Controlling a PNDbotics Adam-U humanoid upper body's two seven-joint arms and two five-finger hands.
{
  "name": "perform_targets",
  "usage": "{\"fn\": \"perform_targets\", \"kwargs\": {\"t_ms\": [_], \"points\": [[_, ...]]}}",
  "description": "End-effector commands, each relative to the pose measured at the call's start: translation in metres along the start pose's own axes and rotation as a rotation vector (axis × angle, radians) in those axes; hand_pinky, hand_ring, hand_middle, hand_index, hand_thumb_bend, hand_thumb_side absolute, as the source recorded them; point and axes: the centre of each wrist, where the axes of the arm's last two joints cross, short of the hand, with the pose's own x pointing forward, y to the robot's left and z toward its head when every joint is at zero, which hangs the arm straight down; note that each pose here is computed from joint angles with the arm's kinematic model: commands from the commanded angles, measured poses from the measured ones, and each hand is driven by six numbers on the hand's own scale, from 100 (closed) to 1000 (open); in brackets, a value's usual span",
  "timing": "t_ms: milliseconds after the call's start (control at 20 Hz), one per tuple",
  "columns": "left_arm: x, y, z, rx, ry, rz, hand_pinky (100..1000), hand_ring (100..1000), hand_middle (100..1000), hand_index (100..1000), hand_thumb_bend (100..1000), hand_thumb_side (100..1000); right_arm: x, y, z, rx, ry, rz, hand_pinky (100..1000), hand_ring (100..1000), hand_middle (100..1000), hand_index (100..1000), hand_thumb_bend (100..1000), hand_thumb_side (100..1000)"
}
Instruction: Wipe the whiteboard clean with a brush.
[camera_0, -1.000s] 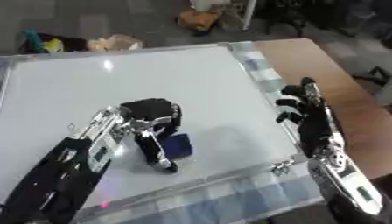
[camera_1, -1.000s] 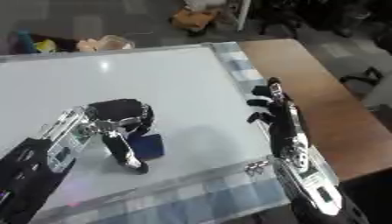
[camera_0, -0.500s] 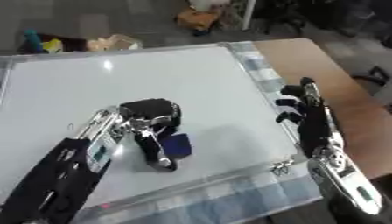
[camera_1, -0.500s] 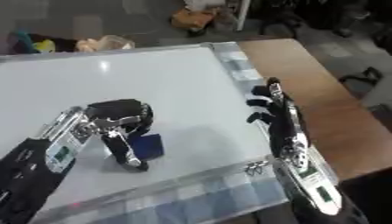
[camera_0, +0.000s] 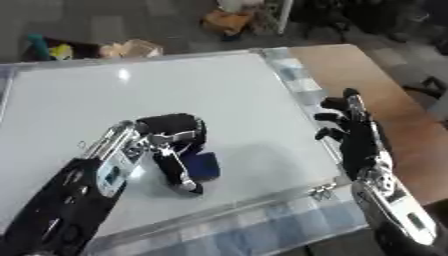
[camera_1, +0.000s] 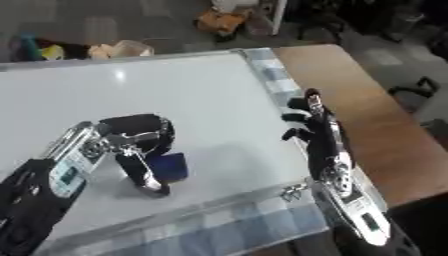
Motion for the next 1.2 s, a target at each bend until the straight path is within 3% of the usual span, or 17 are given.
{"fn": "perform_targets", "kwargs": {"t_ms": [50,400,500,650,1200], "points": [[0.001,0.012,0.005,0.027,0.000,-0.004,176,220,284,171,699,230,0.007,-0.003,-0.003,0.002,-0.023,0.006,340,597,636,645,100,772],[0.003,0.019,0.009,0.048,0.004,0.000,214,253,292,172,703,246,0.007,-0.003,-0.003,0.003,-0.022,0.007,340,597,636,646,100,773],[0.002,0.020,0.010,0.052,0.010,-0.002,317,367,364,172,702,251,0.007,-0.003,-0.003,0.005,-0.022,0.007,341,598,637,646,100,774],[0.001,0.021,0.012,0.056,0.020,-0.005,367,434,416,172,704,253,0.007,-0.003,-0.003,0.006,-0.022,0.008,341,598,637,646,100,774],[0.001,0.023,0.014,0.049,0.033,-0.010,412,480,467,174,712,280,0.007,-0.003,-0.002,0.007,-0.020,0.009,341,598,637,646,100,775]]}}
